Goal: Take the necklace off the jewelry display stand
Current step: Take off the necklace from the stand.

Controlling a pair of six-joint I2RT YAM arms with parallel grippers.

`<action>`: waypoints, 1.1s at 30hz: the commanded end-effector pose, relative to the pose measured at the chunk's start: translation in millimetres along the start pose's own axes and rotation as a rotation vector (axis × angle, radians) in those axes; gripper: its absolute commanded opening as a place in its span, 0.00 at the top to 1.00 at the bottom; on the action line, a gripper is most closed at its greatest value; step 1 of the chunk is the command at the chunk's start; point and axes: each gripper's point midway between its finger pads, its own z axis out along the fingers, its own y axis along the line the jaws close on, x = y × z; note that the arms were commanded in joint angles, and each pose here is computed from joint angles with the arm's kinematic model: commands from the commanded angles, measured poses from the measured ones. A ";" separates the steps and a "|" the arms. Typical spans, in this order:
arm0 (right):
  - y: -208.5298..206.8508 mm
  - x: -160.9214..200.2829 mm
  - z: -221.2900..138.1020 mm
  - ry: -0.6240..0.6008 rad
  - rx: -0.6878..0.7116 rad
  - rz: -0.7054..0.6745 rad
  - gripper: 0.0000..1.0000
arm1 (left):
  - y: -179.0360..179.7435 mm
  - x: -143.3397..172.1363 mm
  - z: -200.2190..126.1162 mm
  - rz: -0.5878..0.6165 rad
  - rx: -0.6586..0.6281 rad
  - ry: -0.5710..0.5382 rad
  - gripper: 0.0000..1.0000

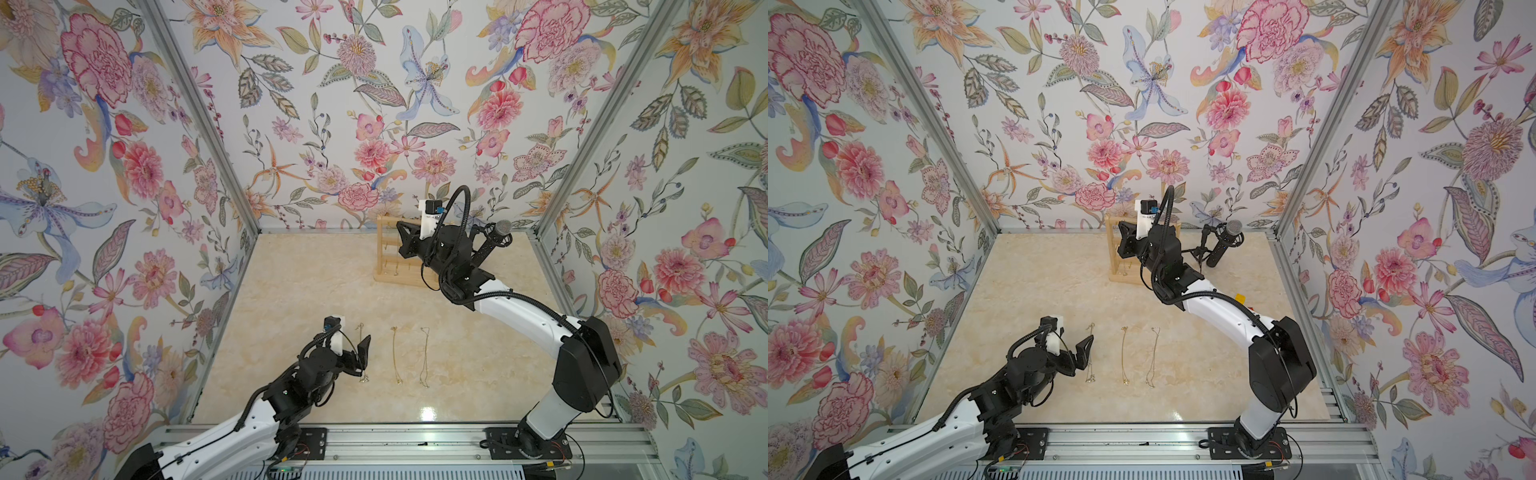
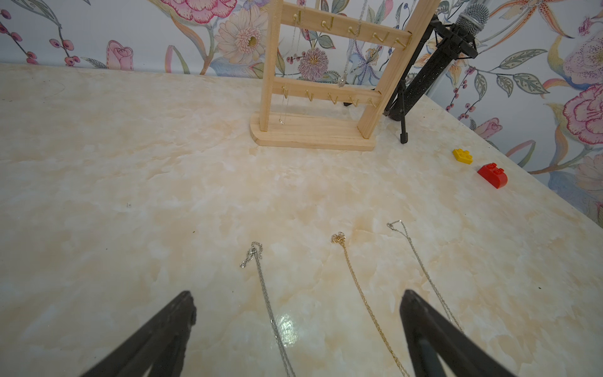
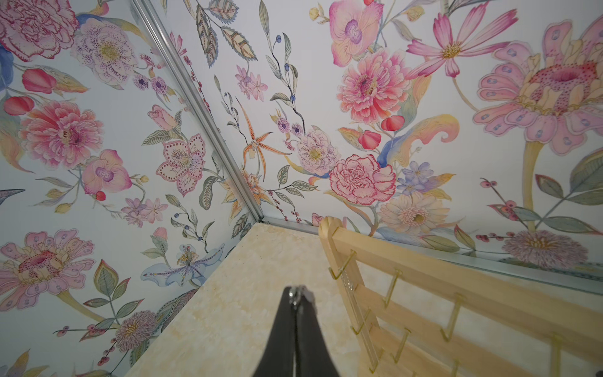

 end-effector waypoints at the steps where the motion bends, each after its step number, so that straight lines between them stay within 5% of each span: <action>1: 12.3 -11.5 -19.2 -0.009 -0.030 -0.029 1.00 | -1.7 -10.8 0.3 -0.005 0.006 -0.029 0.01; 23: 24.4 -19.0 -133.1 0.091 -0.128 -0.035 1.00 | 1.7 -12.3 -0.9 -0.023 -0.013 -0.031 0.01; 33: -15.3 -14.3 -186.2 0.105 -0.074 0.035 1.00 | 0.0 -20.5 -1.8 -0.030 -0.017 -0.038 0.01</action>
